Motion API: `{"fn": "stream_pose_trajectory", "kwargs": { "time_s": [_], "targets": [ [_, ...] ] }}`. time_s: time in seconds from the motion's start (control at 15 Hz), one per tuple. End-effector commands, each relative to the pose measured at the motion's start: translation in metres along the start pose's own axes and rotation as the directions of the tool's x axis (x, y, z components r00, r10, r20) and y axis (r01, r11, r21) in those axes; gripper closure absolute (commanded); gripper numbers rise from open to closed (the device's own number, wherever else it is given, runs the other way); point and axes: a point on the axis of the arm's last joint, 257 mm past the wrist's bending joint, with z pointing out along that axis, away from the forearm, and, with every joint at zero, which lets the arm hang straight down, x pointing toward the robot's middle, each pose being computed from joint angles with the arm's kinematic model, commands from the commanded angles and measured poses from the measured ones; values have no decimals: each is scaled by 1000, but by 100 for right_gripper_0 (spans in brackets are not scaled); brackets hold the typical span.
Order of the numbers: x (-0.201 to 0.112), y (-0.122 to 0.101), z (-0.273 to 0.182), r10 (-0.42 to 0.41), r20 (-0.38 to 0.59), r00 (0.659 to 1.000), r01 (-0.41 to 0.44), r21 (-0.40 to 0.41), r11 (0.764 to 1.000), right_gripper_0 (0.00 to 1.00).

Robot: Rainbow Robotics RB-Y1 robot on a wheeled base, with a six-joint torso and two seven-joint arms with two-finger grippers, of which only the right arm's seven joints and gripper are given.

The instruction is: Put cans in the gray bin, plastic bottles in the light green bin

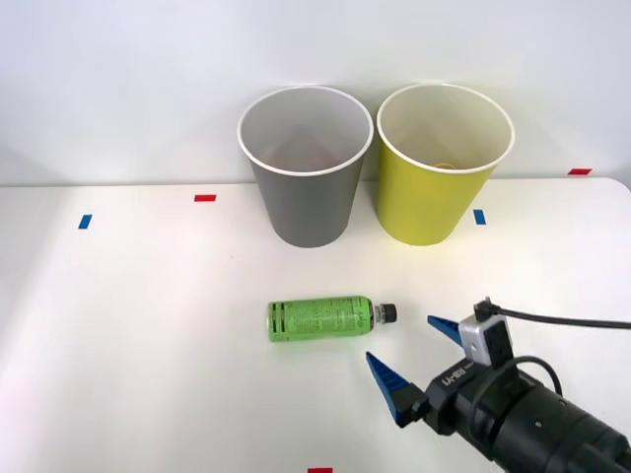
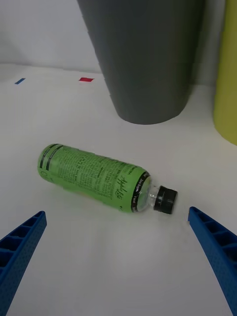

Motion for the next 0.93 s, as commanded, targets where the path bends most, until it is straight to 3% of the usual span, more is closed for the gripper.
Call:
{"fn": "stream_pose_trajectory", "kwargs": {
  "time_s": [0.07,0.2,0.4,0.6,0.93],
  "targets": [
    [-2,9,10,-172,-51,984,168,-74,983,0],
    [0,13,18,-270,-83,959,262,-98,960,0],
    [-1,15,30,-437,-119,891,425,-114,898,0],
    [-4,20,33,-506,-149,850,484,-159,860,0],
    [-15,36,37,-657,-209,724,619,-223,753,0]
  ]
}}
